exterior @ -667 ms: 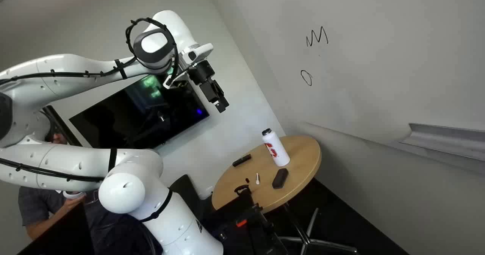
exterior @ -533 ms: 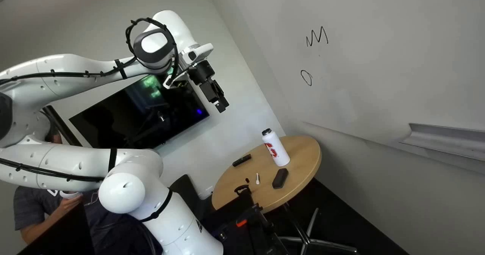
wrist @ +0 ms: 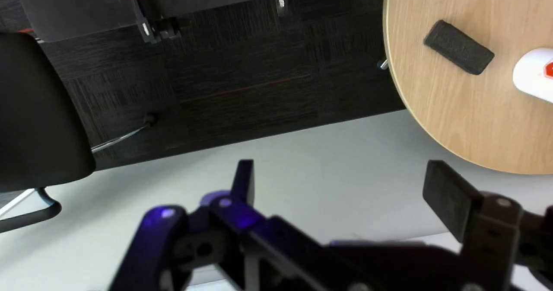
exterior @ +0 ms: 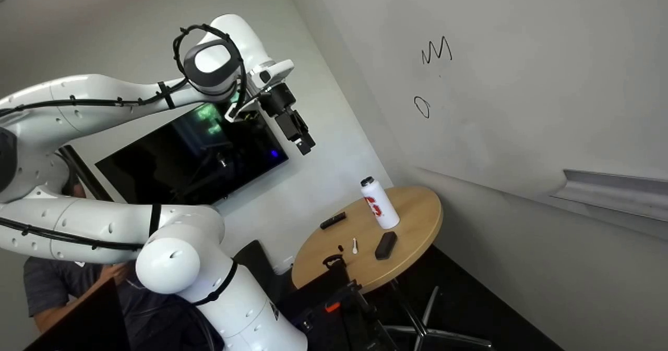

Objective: Put the lid on the bottle and then erase the circle on the whiteboard using the duster

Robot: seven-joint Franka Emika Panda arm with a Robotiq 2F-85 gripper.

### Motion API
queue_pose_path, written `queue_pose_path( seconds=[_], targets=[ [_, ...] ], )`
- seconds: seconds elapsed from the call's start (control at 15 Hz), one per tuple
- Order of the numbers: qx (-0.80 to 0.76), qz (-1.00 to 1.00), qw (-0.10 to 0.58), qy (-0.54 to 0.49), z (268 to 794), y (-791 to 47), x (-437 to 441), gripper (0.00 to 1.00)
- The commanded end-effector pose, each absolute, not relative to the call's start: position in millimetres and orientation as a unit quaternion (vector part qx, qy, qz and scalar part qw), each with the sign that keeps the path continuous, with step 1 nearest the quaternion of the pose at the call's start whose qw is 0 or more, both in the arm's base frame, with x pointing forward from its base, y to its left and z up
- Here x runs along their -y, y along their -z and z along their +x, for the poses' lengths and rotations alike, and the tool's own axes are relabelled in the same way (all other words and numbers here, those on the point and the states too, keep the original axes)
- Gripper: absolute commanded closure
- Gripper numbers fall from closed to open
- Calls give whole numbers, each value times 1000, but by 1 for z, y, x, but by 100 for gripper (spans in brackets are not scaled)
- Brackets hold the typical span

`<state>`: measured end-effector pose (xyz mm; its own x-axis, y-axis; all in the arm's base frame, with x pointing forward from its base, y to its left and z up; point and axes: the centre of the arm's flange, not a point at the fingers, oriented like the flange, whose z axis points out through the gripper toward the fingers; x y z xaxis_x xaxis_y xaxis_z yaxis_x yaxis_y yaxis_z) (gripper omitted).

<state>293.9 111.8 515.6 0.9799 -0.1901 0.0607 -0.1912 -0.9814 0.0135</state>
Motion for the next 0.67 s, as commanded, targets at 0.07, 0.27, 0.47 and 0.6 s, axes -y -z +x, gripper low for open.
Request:
queue_pose_path(
  seconds=[0.07,0.27,0.47,0.6],
  targets=[
    [-24,999,7,-31,294,-504,-161,0],
    [-111,992,23,-51,294,-488,-209,0],
    [-194,978,13,-79,293,-481,-242,0],
    [-169,982,23,-77,281,-481,-237,0]
  ],
)
